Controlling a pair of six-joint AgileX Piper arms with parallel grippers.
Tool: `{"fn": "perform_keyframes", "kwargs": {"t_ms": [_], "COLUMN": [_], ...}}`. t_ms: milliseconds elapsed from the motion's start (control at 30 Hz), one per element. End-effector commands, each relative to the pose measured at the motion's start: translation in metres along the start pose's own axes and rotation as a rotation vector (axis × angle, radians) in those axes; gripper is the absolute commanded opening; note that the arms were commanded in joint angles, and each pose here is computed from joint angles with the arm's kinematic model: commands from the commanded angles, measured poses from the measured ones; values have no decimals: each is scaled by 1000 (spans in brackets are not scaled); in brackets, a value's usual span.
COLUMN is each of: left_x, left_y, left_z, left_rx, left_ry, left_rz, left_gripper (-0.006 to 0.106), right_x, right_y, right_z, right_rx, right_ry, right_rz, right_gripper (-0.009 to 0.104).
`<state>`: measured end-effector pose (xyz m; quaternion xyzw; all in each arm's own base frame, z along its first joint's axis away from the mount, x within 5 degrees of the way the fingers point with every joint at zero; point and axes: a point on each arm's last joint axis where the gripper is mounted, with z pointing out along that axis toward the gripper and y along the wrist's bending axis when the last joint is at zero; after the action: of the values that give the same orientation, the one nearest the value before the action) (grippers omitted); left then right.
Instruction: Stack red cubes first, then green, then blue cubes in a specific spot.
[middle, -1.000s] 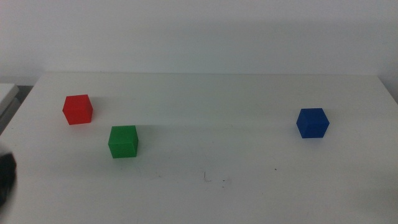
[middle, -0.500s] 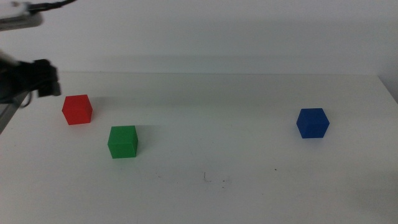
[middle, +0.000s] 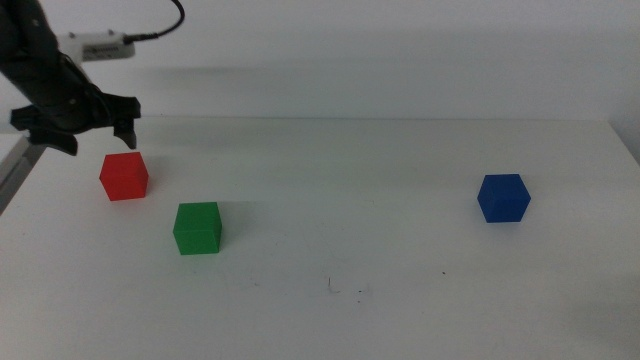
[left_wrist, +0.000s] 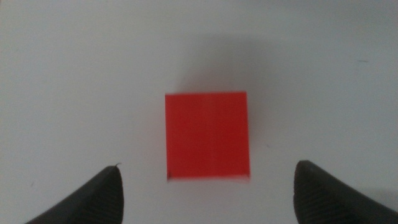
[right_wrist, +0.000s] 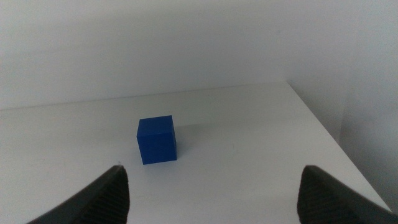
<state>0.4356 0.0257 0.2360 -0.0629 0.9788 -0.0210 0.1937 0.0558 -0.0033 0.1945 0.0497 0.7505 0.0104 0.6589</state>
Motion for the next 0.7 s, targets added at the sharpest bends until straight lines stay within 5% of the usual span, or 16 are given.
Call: {"fn": "perform_keyframes", "kwargs": {"t_ms": [0,367,467,667], "left_x": [-8,-8,-9,-8], "left_y": [1,2,3,-8], "left_z": [12,77,82,52], "left_rx": [-2,12,12,63], "left_ry": [24,64,54,71], "left_rz": [19,13,13,23], "left_gripper": [94,88,69,9], "right_x": [0,0,0,0], "right_y": [0,0,0,0], "right_z": [0,0,0,0], "right_rx": [5,5,5,5], "right_ry": [-10,-10,-10,-10], "right_rz": [-13,-13,-13,-13], "right_gripper": [88,88,88,88]}}
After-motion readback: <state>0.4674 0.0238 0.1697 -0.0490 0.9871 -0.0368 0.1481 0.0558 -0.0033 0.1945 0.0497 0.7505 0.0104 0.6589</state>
